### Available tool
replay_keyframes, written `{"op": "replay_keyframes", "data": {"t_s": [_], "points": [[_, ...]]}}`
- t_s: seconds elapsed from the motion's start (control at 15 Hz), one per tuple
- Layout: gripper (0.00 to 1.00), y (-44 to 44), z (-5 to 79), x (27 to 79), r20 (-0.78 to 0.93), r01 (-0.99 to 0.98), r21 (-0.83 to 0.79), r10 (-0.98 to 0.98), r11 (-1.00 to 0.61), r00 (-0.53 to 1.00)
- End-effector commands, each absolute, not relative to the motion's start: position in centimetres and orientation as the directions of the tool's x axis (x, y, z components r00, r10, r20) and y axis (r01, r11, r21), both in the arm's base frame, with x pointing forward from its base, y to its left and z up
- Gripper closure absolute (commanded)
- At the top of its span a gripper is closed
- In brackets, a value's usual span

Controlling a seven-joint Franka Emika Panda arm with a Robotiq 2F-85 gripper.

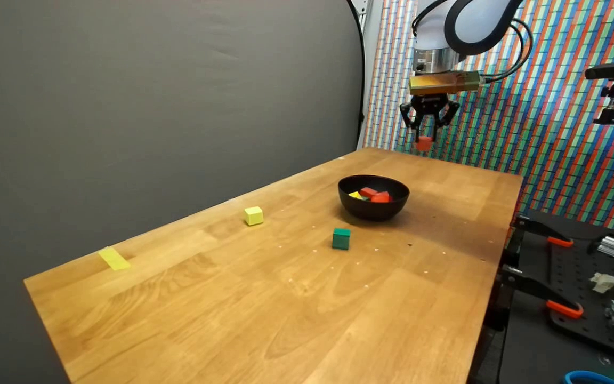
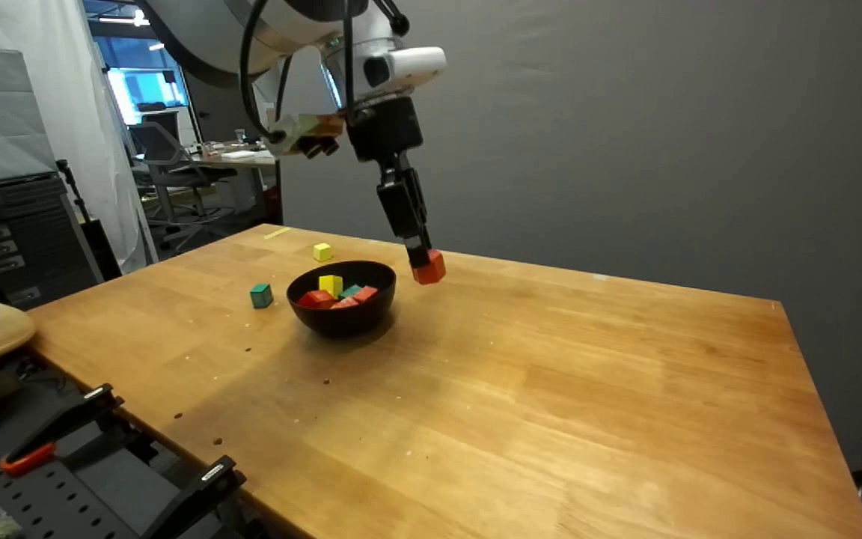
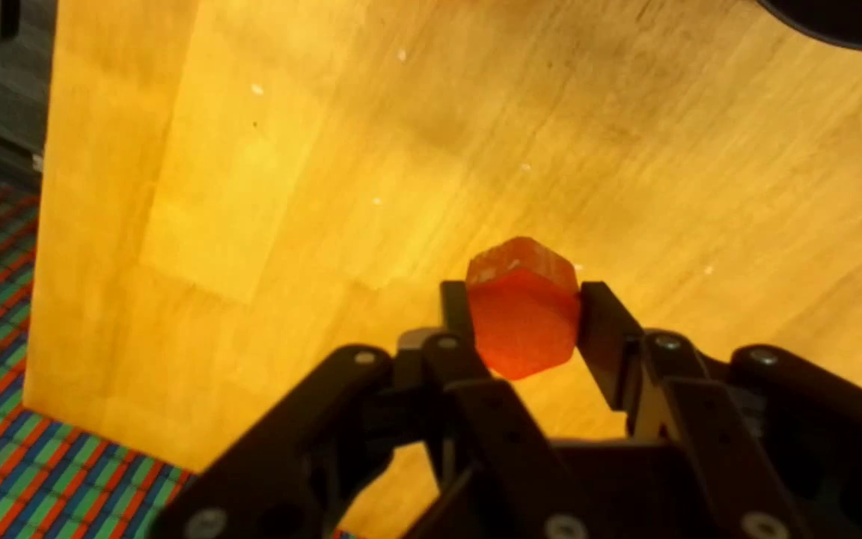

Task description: Remove the blocks from the bowl and put them on the table

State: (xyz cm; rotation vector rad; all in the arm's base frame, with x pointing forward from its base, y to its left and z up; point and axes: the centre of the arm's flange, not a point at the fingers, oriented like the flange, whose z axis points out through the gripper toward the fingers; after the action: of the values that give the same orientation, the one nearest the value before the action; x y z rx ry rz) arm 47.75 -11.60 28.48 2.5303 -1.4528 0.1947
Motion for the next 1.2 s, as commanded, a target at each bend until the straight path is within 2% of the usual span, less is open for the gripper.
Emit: {"op": "replay_keyframes", "data": {"t_s": [0.0, 0.4, 0.47, 0.6, 0.87, 1.13], "points": [[0.81, -15.1, 24.8, 47.6, 0.046, -0.864, 0.029, -0.862, -0.503, 0.504], [0.78, -17.0, 20.5, 46.5, -0.201, -0.818, -0.123, -0.793, -0.562, 0.575], [0.62, -17.0, 20.4, 46.7, -0.240, -0.804, -0.148, -0.768, -0.576, 0.594], [0.76, -17.4, 20.4, 47.0, -0.291, -0.783, -0.159, -0.729, -0.602, 0.620], [0.77, -19.5, 20.0, 47.1, -0.306, -0.795, -0.080, -0.744, -0.602, 0.594], [0.77, -18.9, 19.5, 47.8, -0.241, -0.800, 0.030, -0.781, -0.600, 0.576]]}}
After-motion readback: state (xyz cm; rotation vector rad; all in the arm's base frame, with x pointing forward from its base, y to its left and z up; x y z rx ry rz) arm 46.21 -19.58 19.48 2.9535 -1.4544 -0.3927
